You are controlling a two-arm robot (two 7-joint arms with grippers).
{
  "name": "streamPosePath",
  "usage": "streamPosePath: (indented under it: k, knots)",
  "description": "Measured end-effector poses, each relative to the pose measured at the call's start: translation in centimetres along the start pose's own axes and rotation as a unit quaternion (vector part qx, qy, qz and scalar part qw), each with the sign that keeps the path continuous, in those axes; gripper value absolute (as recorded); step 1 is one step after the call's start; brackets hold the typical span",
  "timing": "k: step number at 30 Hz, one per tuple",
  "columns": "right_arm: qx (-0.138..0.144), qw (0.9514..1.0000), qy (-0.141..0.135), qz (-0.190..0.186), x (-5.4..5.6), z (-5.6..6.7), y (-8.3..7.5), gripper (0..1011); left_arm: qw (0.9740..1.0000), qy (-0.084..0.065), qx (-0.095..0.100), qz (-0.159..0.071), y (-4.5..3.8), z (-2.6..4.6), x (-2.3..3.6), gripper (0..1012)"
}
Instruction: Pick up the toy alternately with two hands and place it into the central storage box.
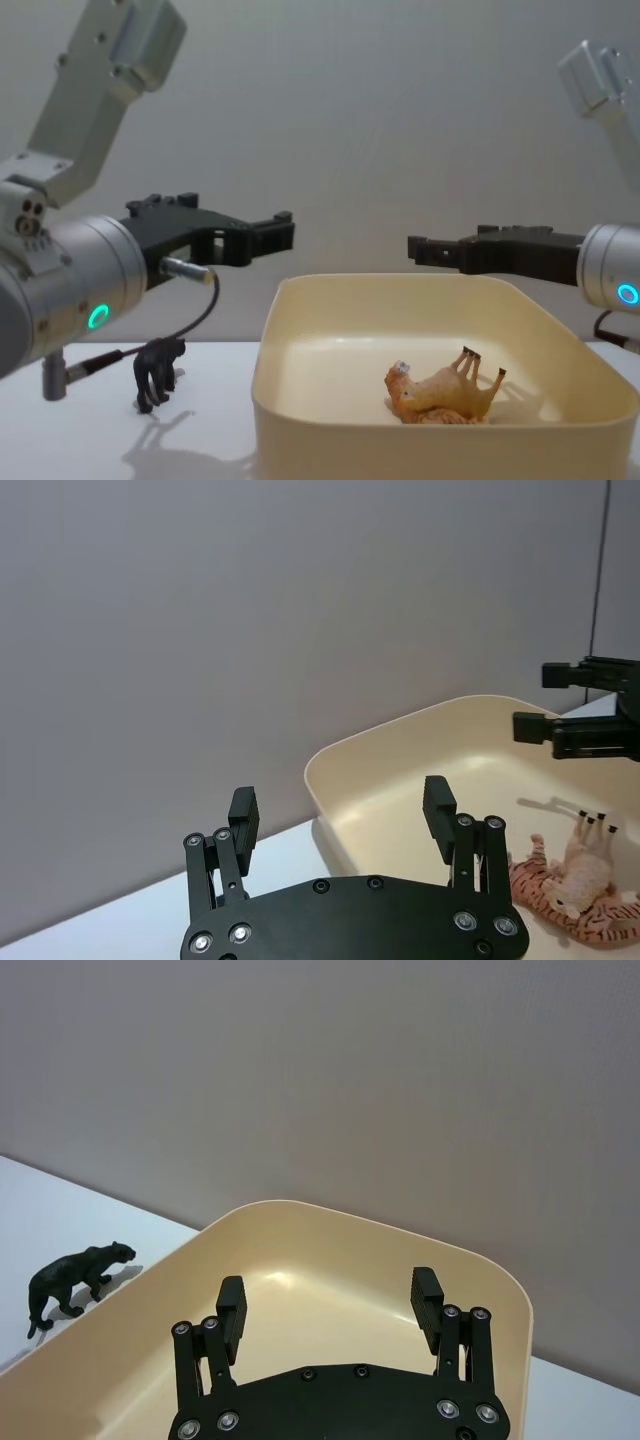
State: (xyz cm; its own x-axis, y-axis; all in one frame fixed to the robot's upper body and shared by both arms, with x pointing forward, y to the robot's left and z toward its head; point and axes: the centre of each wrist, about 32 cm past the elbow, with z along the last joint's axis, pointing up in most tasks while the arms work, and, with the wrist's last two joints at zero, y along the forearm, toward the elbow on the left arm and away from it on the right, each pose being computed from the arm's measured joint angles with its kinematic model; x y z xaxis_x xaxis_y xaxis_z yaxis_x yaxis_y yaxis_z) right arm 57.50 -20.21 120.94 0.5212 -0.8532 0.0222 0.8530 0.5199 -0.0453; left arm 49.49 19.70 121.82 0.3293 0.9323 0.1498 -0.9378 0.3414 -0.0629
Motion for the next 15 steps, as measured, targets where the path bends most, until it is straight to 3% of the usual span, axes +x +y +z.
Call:
streamPosePath:
  k: [6,15]
  knots:
    - [0.000,1.0000,0.000,0.001,0.0,0.0,0.1,1001,0.9989,0.022,0.027,0.030,0.13,0.75,0.30,1002]
    - [-0.001,1.0000,0.000,0.002,-0.1,0.0,0.1,1001,0.9960,0.036,0.072,0.040,-0.48,1.54,1.24,1001]
